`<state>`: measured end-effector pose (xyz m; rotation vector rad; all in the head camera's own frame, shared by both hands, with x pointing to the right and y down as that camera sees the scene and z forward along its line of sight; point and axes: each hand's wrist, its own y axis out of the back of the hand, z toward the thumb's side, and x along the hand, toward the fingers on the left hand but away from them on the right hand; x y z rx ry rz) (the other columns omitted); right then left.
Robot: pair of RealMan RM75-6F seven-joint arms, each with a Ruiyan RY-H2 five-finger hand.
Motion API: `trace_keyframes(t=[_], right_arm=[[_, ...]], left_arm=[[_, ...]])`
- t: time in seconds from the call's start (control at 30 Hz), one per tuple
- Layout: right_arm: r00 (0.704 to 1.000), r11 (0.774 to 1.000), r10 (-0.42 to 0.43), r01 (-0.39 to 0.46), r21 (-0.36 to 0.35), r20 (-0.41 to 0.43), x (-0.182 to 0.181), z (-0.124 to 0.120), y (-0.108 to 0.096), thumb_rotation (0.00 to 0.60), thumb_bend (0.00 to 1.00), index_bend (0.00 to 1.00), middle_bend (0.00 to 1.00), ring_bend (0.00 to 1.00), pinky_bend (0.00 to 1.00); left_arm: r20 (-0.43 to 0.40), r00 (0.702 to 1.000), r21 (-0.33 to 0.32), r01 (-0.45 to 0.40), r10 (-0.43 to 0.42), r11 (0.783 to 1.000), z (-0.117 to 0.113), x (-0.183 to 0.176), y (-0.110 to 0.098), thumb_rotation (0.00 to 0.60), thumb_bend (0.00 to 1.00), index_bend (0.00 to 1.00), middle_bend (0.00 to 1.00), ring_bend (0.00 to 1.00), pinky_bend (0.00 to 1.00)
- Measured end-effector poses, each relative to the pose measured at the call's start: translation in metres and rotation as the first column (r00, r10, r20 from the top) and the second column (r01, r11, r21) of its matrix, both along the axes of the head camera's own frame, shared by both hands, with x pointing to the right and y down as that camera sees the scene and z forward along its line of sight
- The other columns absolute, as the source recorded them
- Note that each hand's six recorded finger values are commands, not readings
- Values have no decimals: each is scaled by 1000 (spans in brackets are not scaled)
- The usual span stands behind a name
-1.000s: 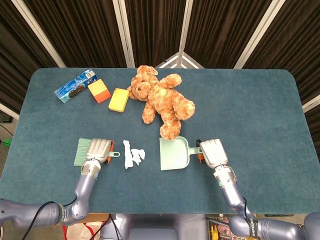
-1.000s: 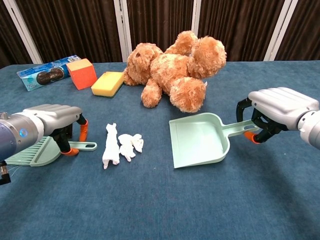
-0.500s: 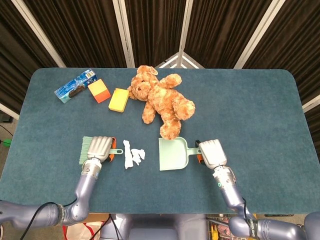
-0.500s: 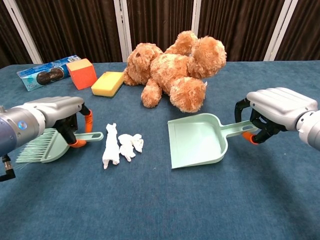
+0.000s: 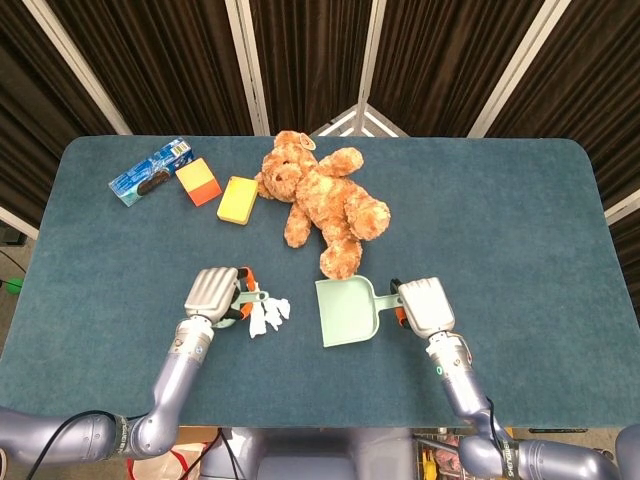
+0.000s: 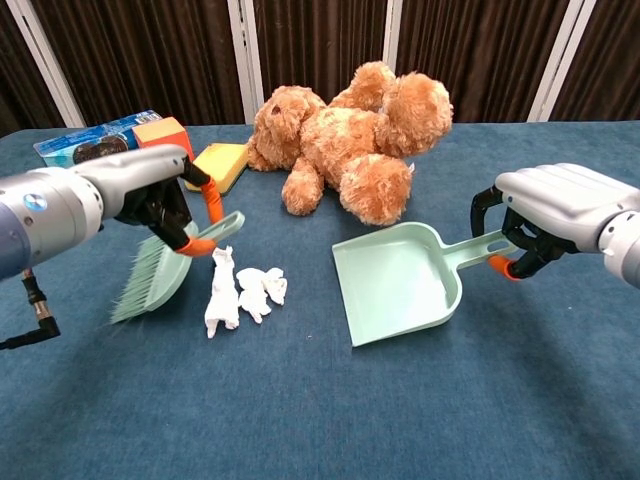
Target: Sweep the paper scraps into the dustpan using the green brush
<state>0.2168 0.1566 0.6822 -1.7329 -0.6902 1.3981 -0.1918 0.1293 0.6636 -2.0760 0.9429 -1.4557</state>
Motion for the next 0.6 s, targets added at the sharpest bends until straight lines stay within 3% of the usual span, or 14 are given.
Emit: trace_keyframes(t=[0.23,0.6], right_arm=[[1000,1000,-7,7,3,-6,-4,-5,1,600,507,650,899,897,922],[1000,1000,-3,3,0,-29,-6,-1,5,600,508,650,899,897,922]], left_arm=[[-121,991,-16,53,-55,998,-22,12,-1,600,671,844,1000,1000,1000],[-239,963,-64,114,-126,991,-26,35,11,600,670,844,1000,1000,1000]])
